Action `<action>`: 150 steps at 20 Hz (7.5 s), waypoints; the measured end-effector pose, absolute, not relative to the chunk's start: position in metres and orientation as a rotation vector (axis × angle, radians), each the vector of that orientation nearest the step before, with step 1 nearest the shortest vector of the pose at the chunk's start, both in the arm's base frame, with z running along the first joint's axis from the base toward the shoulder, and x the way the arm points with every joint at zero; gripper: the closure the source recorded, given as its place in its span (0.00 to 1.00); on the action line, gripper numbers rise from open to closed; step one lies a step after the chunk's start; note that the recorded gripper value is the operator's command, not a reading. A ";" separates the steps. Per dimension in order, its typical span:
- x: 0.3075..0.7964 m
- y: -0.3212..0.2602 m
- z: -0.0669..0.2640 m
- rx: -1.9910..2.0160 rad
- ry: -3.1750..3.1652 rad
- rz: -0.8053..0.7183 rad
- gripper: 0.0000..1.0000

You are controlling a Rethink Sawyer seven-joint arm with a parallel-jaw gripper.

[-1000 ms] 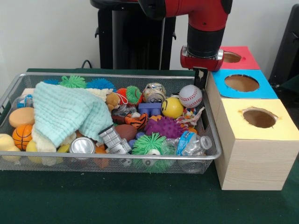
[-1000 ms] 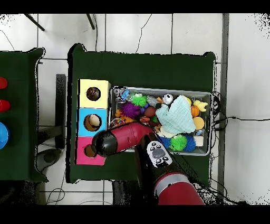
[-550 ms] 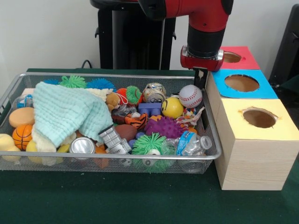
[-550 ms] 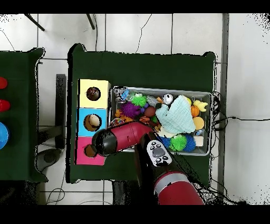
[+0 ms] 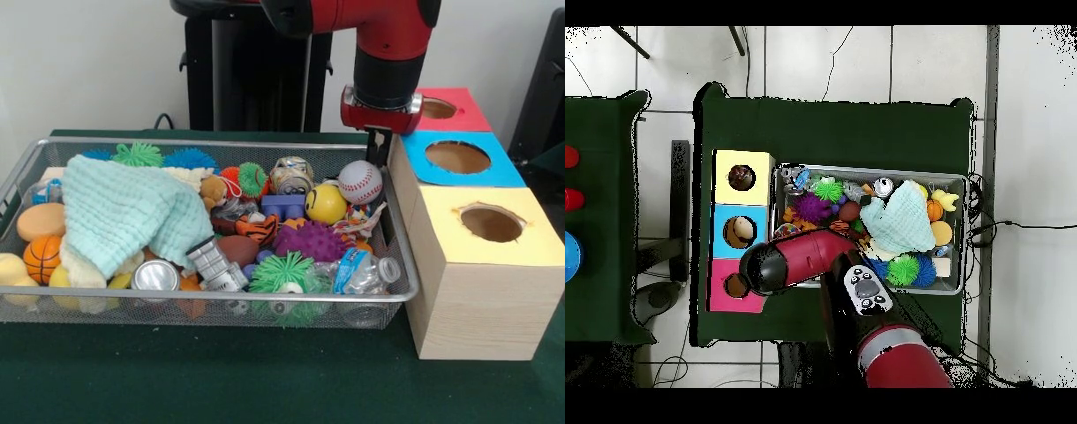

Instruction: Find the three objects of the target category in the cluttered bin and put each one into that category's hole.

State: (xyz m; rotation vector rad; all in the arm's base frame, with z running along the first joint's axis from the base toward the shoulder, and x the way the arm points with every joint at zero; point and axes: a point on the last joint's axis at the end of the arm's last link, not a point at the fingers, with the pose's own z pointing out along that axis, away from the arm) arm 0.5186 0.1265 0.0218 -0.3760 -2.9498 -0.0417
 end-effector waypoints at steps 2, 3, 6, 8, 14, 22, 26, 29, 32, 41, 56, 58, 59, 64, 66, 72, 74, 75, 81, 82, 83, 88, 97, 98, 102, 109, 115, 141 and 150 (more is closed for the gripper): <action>0.521 0.124 0.026 -0.394 -2.941 -0.038 1.00; 0.524 0.121 0.030 -0.409 -2.938 -0.036 1.00; 0.535 0.112 0.050 -0.467 -2.930 -0.029 1.00; 0.542 0.107 0.066 -0.499 -2.924 -0.018 1.00; 0.557 0.095 0.119 -0.568 -2.901 0.022 1.00; 0.569 0.096 0.125 -0.575 -2.919 0.021 1.00; 0.572 0.101 0.113 -0.564 -2.911 0.013 1.00; 0.573 0.106 0.101 -0.556 -2.910 -0.001 1.00; 0.575 0.109 0.096 -0.552 -2.915 -0.009 1.00; 0.577 0.122 0.077 -0.533 -2.950 -0.045 1.00; 0.578 0.123 0.068 -0.537 -2.952 -0.050 1.00; 0.578 0.122 0.066 -0.538 -2.949 -0.050 1.00; 0.577 0.123 0.064 -0.538 -2.945 -0.051 1.00; 0.575 0.123 0.051 -0.540 -2.924 -0.055 1.00; 0.576 0.123 0.046 -0.543 -2.918 -0.057 1.00; 0.581 0.121 0.034 -0.558 -2.917 -0.063 1.00; 0.583 0.119 0.029 -0.566 -2.922 -0.068 1.00; 0.583 0.119 0.028 -0.567 -2.921 -0.068 1.00; 0.581 0.118 0.022 -0.571 -2.912 -0.067 1.00; 0.581 0.118 0.022 -0.572 -2.911 -0.067 1.00; 0.581 0.118 0.022 -0.572 -2.911 -0.067 1.00; 0.581 0.118 0.022 -0.571 -2.911 -0.067 1.00; 0.581 0.118 0.022 -0.571 -2.925 -0.049 1.00; 0.580 0.119 0.022 -0.570 -2.933 -0.038 1.00; 0.579 0.124 0.025 -0.580 -2.998 0.051 1.00; 0.596 0.130 0.025 -0.769 -3.144 0.123 1.00; 0.616 0.116 0.019 -1.013 -3.190 0.088 1.00; 0.615 0.079 0.010 -1.140 -3.141 0.150 1.00; 0.620 0.079 0.021 -1.150 -3.158 0.140 1.00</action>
